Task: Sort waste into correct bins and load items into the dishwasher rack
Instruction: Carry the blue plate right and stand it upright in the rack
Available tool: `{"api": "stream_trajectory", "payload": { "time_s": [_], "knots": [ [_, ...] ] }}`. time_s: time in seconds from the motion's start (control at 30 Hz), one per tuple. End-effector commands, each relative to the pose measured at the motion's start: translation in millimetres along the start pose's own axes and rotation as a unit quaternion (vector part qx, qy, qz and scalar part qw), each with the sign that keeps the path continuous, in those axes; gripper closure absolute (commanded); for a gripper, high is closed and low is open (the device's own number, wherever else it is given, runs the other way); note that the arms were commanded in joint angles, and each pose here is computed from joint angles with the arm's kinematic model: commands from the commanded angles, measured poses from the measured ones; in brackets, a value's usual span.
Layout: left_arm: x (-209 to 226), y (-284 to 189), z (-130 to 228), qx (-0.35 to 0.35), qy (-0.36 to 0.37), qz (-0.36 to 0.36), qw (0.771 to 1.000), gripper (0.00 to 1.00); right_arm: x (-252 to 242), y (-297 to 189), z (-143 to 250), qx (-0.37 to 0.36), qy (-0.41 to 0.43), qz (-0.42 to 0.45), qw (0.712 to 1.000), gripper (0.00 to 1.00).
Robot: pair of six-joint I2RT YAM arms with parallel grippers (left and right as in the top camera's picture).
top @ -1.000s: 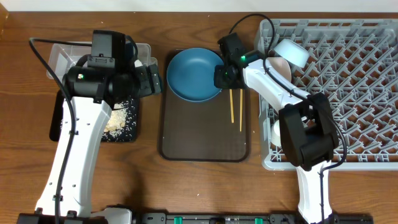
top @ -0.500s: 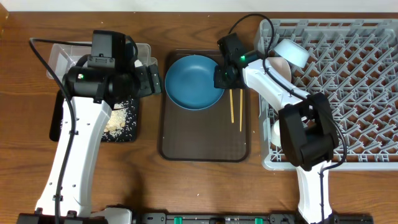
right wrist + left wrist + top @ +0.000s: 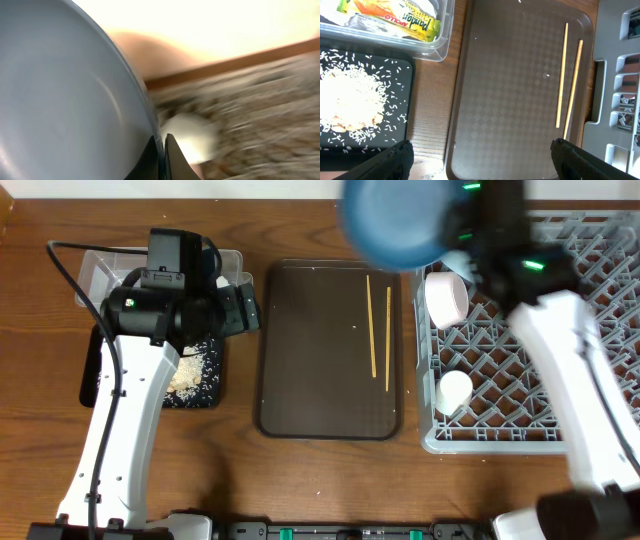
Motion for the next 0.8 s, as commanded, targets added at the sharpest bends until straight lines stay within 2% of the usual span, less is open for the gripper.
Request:
{"api": "stream_trajectory", "payload": {
  "time_s": [0.0, 0.1, 0.2, 0.5, 0.67, 0.77],
  "knots": [
    [3, 0, -2, -0.002, 0.003, -0.007, 1.0, 0.1, -76, -15, -31, -0.063, -0.054, 0.189, 0.979, 0.99],
    [3, 0, -2, -0.002, 0.003, -0.007, 1.0, 0.1, -127, -31, -47, -0.075, -0.101, 0.319, 0.939, 0.99],
    [3, 0, -2, -0.002, 0.003, -0.007, 1.0, 0.1, -158, -36, -52, -0.058, -0.14, 0.389, 0.909, 0.99],
    [3, 0, -2, -0.002, 0.003, -0.007, 1.0, 0.1, -224, -5, -40, 0.049, -0.233, 0.463, 0.854, 0.99],
    [3, 0, -2, -0.002, 0.003, -0.007, 1.0, 0.1, -243, 24, -27, 0.116, -0.308, 0.472, 0.818, 0.99],
    [3, 0, -2, -0.002, 0.003, -0.007, 1.0, 0.1, -253, 33, -27, 0.13, -0.327, 0.498, 0.792, 0.99]
  ]
}}
Point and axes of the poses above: each gripper's point midway between its finger pads, its own y axis out along the fingers, its own x axis along the line the jaws close on, z = x × y, the point moved 1 cm from there along -y, back along the fingers, and after that the axes turned 3 degrees about y, right-handed, at the moved point
